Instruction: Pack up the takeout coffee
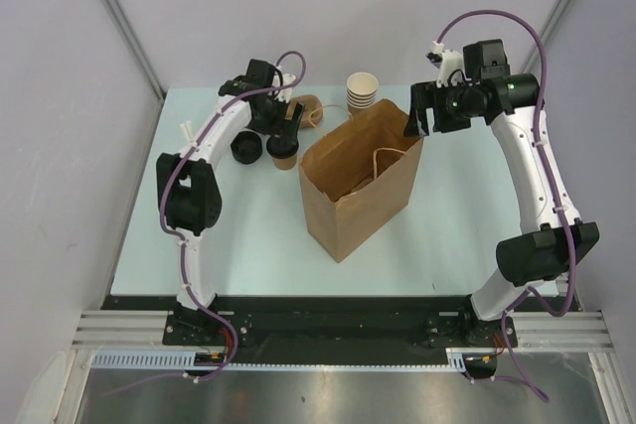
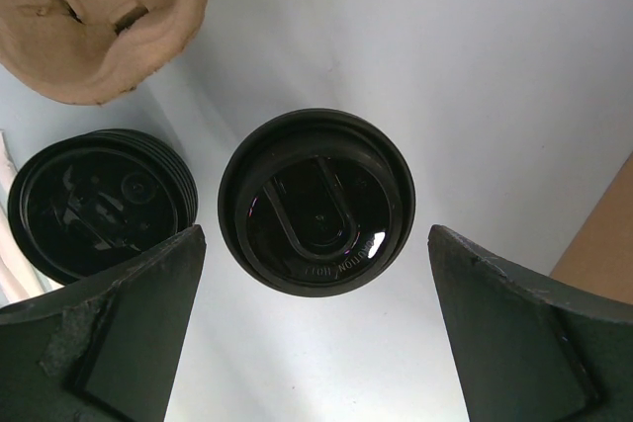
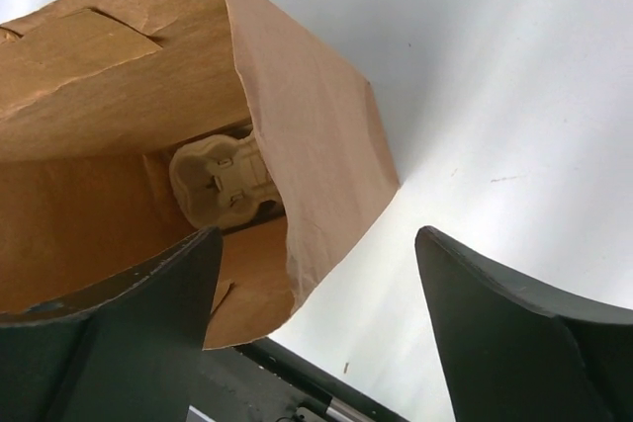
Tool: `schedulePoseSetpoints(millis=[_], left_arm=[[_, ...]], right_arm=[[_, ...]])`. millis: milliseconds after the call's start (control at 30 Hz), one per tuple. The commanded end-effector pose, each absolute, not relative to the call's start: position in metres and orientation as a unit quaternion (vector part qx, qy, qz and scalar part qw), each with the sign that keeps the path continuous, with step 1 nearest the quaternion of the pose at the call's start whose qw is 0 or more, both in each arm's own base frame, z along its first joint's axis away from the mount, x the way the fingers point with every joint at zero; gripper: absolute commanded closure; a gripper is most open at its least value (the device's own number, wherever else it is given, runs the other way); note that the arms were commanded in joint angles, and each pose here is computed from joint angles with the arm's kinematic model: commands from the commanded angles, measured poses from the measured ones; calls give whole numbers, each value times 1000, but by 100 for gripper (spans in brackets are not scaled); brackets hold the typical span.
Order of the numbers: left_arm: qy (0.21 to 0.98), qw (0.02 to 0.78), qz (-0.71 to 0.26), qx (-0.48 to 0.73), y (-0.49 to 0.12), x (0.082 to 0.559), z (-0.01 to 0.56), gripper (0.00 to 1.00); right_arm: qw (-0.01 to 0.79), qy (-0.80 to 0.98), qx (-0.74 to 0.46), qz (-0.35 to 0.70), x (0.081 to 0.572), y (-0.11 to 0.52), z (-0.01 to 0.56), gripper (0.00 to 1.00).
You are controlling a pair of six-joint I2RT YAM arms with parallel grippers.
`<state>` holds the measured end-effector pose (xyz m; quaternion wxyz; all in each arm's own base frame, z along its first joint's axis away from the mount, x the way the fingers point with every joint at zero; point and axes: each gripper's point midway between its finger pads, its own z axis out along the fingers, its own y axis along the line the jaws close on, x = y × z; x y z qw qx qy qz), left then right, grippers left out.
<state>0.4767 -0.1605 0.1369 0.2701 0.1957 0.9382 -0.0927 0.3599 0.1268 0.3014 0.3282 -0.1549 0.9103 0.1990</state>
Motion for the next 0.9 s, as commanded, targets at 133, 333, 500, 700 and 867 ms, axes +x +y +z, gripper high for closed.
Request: schedulePoseSetpoints(millis=[133,333,500,700,867], left_arm=[[938,268,-92,200,-164,479,136,0],[940,262,-89,200,-164,481,126,1],[941,259,-88,199,-164,483,121,1],[944,251,-83,197,-159,484,114,1],[946,244,-88,195,-158,483,107,1]], right_arm=[[375,888,-168,205,366,122,331,7],[400,875,-171,212,376,118,346,1],[420,860,-183,224,382,116,359,0],[448,837,-208,236,384,120,373,0],[458,828,-219,239,390,122,377,0]])
